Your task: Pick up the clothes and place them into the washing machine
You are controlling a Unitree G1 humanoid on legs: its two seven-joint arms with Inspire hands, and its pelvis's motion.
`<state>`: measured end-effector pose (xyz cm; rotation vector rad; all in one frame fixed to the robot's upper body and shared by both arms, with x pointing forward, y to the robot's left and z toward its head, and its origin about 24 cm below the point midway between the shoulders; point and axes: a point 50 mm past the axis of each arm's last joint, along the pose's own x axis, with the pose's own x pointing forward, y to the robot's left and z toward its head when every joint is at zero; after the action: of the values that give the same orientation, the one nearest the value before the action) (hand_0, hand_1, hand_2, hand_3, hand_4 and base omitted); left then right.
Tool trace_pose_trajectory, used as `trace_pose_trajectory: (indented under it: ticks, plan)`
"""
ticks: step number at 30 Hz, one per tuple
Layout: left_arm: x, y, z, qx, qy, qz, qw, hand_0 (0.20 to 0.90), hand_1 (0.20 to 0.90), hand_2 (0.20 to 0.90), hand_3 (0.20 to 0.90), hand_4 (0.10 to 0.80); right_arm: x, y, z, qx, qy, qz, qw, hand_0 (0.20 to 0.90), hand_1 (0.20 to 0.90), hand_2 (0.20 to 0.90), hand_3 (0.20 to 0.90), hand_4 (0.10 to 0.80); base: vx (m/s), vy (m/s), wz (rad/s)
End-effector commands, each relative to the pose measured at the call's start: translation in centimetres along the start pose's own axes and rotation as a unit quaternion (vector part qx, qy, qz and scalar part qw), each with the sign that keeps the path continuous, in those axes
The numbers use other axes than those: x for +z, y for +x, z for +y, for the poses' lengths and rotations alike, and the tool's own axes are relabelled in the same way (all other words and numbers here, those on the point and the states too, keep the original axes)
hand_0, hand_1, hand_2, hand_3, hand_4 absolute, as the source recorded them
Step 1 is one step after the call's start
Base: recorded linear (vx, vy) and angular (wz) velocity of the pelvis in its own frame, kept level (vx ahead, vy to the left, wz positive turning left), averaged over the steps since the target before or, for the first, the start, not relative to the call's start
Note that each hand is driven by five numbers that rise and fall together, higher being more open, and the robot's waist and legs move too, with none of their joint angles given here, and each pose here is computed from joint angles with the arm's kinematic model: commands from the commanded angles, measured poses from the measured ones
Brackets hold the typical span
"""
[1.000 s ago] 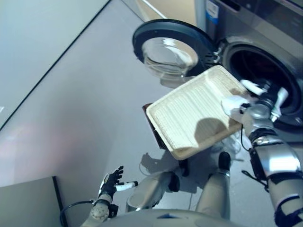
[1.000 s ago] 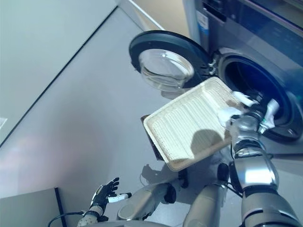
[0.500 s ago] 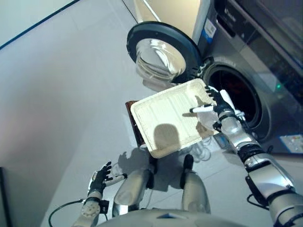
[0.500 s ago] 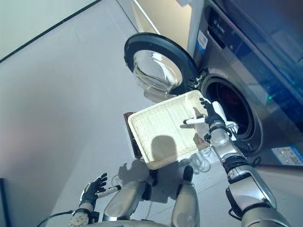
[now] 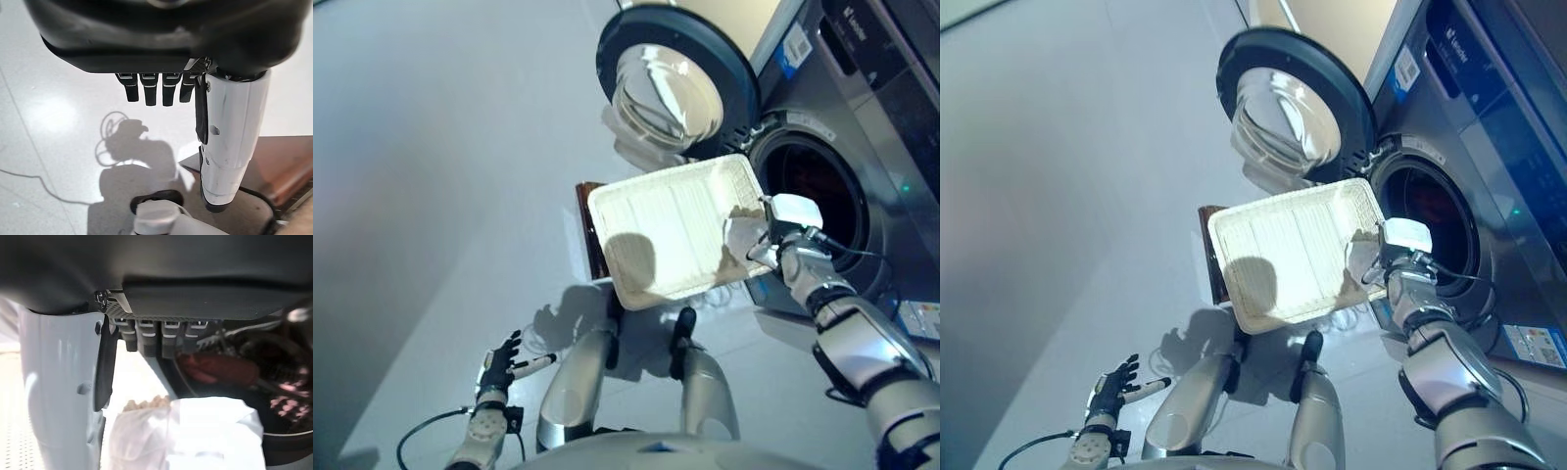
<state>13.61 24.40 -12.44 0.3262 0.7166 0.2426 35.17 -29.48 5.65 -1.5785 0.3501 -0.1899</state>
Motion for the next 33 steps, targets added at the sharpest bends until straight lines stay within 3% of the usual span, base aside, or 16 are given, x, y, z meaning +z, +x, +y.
trace_pose_trajectory:
  ticks: [1, 20, 33]
  plan:
    - [1.2, 0.6, 3.7, 0.081, -0.009, -0.027, 0.996, 0.9, 0.9, 0.9, 0.9, 0.8, -0.7, 1.3, -4.5, -0.09, -0.049, 0.014, 0.995, 0.9, 0.9, 0.9, 0.9, 0.8, -0.082, -0.106, 0.12]
    - [4.4, 1.8, 4.0, 0.101, -0.04, -0.075, 0.991, 0.9, 0.9, 0.9, 0.9, 0.8, -4.2, 1.0, -4.9, -0.072, -0.094, 0.087, 0.989, 0.9, 0.9, 0.9, 0.9, 0.8, -0.028, -0.035, 0.06]
    - [5.2, 1.0, 1.0, 0.055, -0.045, -0.105, 0.992, 0.9, 0.9, 0.9, 0.9, 0.8, -7.7, 0.4, -5.9, -0.081, -0.142, 0.134, 0.977, 0.9, 0.9, 0.9, 0.9, 0.8, -0.057, -0.014, 0.03]
